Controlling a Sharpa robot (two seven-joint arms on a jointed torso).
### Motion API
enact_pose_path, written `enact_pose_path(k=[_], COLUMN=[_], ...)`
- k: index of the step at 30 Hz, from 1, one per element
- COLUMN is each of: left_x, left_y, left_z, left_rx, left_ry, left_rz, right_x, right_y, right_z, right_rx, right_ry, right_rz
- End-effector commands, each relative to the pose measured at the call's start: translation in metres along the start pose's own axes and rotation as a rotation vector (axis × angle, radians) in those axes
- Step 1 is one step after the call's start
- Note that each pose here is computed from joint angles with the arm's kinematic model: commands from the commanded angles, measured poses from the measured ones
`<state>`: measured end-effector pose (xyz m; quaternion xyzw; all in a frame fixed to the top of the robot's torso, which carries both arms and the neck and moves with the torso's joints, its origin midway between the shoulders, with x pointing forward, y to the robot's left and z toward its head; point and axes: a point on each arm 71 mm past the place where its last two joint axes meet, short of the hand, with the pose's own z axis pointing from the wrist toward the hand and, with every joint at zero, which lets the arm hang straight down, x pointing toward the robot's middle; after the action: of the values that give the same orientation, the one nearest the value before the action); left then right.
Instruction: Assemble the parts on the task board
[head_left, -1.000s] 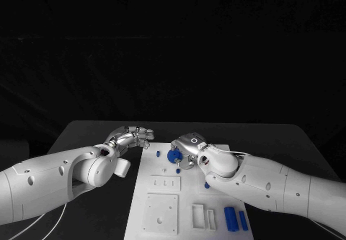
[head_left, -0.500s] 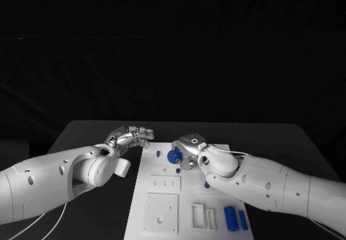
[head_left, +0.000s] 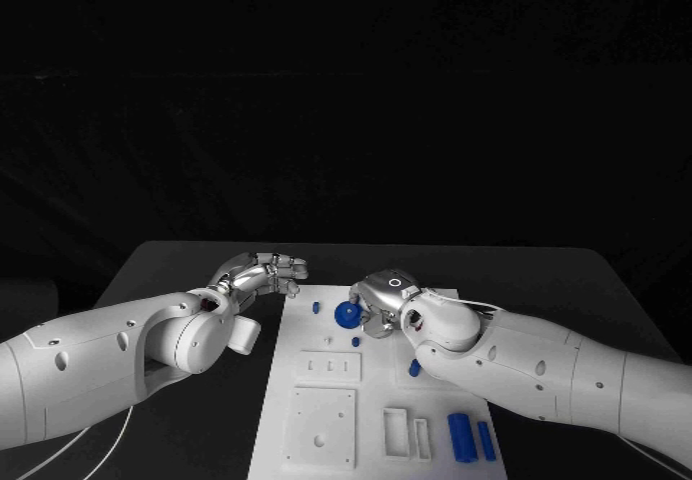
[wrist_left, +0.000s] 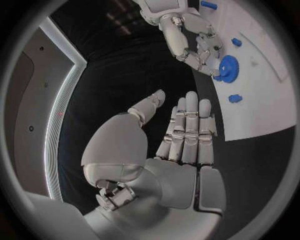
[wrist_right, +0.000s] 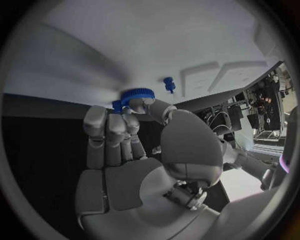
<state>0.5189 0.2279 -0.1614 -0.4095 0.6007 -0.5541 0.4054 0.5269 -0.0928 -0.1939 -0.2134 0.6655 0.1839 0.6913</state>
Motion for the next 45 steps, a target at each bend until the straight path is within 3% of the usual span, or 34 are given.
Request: enact_pose_path(k=[1, 9, 12, 15, 19, 23, 29, 33, 45], left_x=[0.0013, 0.0008, 0.0009, 0.0005, -0.0002, -0.0041, -0.0120, -0.0171, -0.0190], left_y=[-0.0024, -0.0023, -0.0023, -0.0023, -0.0023, -0.0021, -0.0028, -0.0024, -0.0020], left_z=[0.0004, 0.0002, 0.0002, 0.0001, 0.0006, 0.0006, -0.0001, 0.0005, 0.0010], left_rx=[0.010, 0.009, 0.009, 0.010, 0.012, 0.014, 0.030, 0.032, 0.033], left_ry=[0.013, 0.013, 0.013, 0.012, 0.011, 0.000, -0.019, -0.025, -0.022], left_rz=[-0.001, -0.001, 0.000, 0.000, 0.000, 0.003, 0.009, 0.019, 0.020], right_x=[0.004, 0.001, -0.001, -0.005, -0.019, -0.028, -0.037, -0.036, -0.025], right_y=[-0.002, -0.006, -0.008, -0.013, -0.028, -0.051, -0.088, -0.119, -0.176], right_z=[-0.001, -0.004, -0.007, -0.012, -0.019, -0.029, -0.048, -0.061, -0.086], right_rx=[0.003, 0.004, 0.002, -0.003, -0.010, 0.007, -0.012, 0.024, 0.126], right_ry=[0.042, 0.015, -0.021, -0.079, -0.204, -0.242, -0.197, -0.159, -0.104], right_rz=[0.019, 0.032, 0.047, 0.080, 0.162, 0.234, 0.393, 0.500, 0.565])
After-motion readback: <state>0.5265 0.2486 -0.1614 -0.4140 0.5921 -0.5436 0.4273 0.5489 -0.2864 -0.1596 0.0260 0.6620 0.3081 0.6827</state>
